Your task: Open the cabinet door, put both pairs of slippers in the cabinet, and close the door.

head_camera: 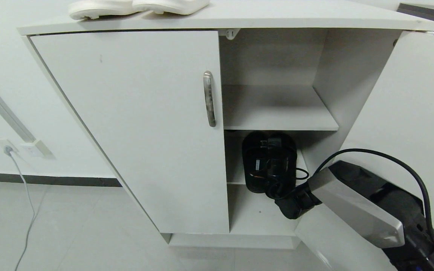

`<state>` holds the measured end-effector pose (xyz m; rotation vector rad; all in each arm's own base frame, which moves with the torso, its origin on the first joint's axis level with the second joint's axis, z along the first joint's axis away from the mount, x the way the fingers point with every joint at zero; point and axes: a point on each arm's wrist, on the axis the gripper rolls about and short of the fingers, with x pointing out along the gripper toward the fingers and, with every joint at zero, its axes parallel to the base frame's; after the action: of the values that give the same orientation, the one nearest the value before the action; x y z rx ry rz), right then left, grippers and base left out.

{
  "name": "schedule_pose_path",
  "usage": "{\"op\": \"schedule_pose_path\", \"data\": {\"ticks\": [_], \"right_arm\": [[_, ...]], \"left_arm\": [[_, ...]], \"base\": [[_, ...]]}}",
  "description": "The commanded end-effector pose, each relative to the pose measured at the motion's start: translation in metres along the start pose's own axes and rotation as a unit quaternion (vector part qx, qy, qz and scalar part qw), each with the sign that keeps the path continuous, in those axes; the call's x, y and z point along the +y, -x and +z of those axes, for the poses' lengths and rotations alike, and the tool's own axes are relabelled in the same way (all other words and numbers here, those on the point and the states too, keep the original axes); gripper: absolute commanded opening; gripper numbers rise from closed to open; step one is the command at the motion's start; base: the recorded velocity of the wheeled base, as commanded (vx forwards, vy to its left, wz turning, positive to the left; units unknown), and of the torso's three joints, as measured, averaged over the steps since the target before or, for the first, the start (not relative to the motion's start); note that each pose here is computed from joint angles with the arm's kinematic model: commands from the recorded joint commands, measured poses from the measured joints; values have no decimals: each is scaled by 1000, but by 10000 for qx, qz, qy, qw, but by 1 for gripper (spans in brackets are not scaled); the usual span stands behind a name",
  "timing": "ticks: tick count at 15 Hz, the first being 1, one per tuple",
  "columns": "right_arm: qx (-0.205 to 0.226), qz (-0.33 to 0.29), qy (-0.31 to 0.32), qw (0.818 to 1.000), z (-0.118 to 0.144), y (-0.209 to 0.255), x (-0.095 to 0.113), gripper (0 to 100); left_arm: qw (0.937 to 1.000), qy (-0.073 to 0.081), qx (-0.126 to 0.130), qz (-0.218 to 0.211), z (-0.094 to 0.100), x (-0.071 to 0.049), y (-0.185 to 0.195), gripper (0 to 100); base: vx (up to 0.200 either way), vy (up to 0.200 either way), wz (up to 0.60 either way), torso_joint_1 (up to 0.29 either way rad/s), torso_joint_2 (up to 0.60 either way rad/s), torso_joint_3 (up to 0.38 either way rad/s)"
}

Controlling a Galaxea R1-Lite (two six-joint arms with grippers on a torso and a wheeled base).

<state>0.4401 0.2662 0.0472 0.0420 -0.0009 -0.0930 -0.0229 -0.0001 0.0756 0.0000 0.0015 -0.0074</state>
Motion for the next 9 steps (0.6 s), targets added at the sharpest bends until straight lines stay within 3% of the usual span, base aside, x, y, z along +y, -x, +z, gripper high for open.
{"op": "schedule_pose_path", "data": {"ticks": [1,8,9], "right_arm": [[-26,-71,-19,10000,-7,-11,1,0],[-42,-147,-21,9999,-9,-21,0,0],[-48,-154,-25,9999,-8,-21,0,100]], "left_arm": [[10000,0,8,7,0,0,0,0],[10000,8,8,14,0,0,0,0],[10000,8,8,14,0,0,0,0]], "base": [[0,0,0,0,0,0],[0,0,0,0,0,0],[0,0,0,0,0,0]]}}
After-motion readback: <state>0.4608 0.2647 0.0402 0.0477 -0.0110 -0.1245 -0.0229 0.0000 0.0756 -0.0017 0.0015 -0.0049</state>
